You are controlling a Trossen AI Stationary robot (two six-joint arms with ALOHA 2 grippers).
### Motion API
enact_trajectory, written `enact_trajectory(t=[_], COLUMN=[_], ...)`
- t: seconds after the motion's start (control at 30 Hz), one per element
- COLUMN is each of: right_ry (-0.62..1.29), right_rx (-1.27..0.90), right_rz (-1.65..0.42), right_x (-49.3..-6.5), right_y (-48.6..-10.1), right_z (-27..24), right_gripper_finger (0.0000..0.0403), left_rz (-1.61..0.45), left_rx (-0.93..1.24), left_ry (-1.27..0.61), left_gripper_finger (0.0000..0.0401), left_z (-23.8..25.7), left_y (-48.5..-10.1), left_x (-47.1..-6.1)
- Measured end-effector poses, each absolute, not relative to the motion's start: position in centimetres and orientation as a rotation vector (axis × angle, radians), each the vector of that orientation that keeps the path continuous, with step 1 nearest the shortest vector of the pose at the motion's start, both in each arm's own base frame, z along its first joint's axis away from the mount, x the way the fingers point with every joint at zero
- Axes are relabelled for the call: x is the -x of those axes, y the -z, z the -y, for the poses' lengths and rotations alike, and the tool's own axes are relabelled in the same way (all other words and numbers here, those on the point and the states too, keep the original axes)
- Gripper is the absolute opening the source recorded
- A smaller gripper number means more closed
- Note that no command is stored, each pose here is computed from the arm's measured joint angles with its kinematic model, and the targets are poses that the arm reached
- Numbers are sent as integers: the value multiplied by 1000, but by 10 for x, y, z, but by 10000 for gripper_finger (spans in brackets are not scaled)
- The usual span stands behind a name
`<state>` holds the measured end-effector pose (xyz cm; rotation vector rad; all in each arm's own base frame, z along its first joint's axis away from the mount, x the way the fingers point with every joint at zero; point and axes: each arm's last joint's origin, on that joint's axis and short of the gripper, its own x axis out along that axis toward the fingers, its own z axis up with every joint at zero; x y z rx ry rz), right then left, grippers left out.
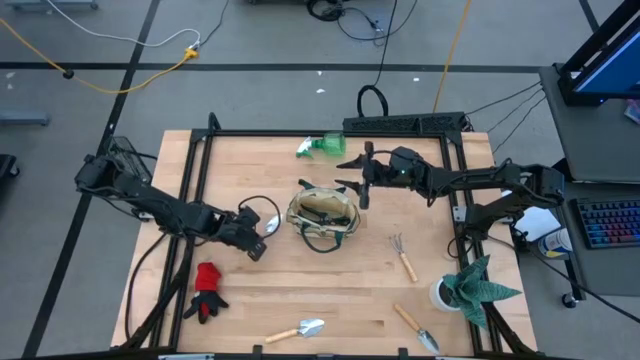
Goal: Pick & Place Garden tools in Gardening bag
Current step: Put the top left brown trowel into the brown gardening bag
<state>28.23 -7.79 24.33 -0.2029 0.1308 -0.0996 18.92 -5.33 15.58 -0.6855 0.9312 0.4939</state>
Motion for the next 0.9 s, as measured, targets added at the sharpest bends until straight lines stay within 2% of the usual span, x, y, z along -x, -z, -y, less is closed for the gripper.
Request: enact_trajectory(t=[0.2, 0.53, 0.9], right_ry=[22, -32, -57], right_rx=[202, 256, 324], right_rz=[-122, -119, -120], right_x=[-283, -287, -288], right_y=[-243, -243, -242], right_z=[73, 58, 53], right_gripper_finger=[201, 195, 192], left_rz=[-907, -1008, -957], left_rx=[643, 612, 546], left_ry=[-415, -460, -380], left_gripper_finger=[63, 64, 65], left_z=[58, 64, 70], left_y=[-182, -213, -236], left_x=[-192, -182, -189])
